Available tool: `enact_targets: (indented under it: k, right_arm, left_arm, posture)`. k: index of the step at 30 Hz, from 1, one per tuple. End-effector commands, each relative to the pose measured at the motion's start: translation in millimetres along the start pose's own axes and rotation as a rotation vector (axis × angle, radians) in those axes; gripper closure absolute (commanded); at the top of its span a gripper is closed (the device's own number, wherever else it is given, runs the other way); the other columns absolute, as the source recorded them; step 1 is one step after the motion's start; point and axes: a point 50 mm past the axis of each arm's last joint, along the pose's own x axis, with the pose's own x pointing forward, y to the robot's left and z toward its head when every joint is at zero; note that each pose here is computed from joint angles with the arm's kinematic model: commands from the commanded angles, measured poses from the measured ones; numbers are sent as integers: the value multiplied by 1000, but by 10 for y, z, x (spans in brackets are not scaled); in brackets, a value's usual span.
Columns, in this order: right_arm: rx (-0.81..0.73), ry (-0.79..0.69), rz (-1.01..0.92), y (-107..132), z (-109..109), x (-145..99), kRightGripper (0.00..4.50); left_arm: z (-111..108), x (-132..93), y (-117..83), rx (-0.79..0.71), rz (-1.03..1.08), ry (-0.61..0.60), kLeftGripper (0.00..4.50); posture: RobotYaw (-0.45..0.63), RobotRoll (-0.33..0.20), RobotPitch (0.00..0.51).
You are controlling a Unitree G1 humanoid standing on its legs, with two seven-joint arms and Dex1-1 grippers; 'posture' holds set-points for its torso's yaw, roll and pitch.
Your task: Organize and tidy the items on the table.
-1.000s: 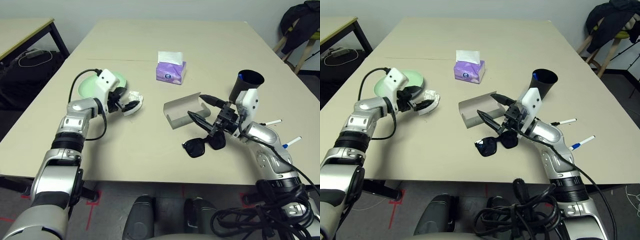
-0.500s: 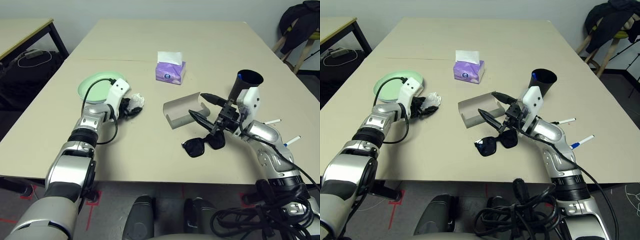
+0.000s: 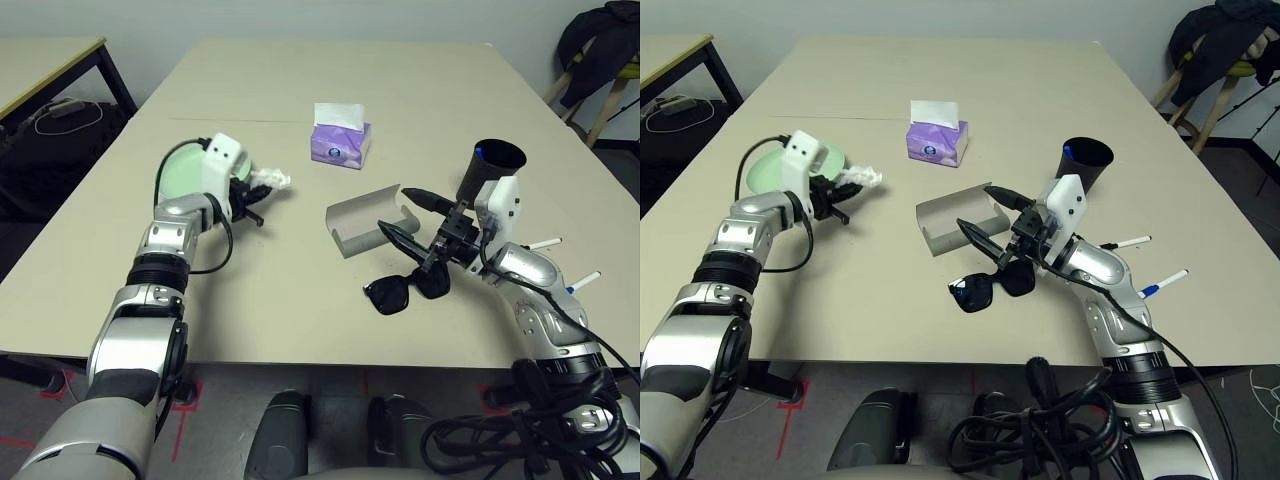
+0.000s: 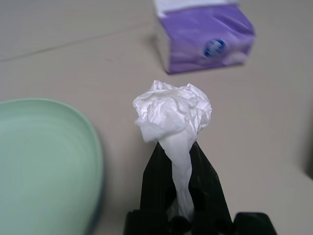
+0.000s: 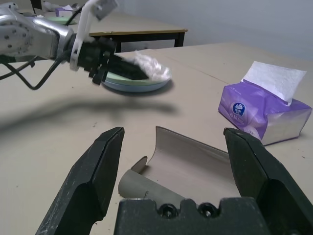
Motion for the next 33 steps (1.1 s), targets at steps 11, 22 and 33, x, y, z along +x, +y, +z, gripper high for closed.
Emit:
enact_targets:
  k: [11, 22, 33]
  right_arm:
    - [0, -13, -9, -43, 5, 41, 0]
    - [-5, -22, -38, -47, 16, 35, 0]
    - [-19, 3, -61, -140, 18, 30, 0]
  left_arm:
    - [210, 12, 430, -218, 638, -117, 2959]
    - [75, 44, 386, -168, 609, -56, 50]
    - [-55, 48, -54, -163, -162, -141, 50]
  posture:
    - [162, 0, 57]
    - [150, 0, 58]
    - [171, 0, 67]
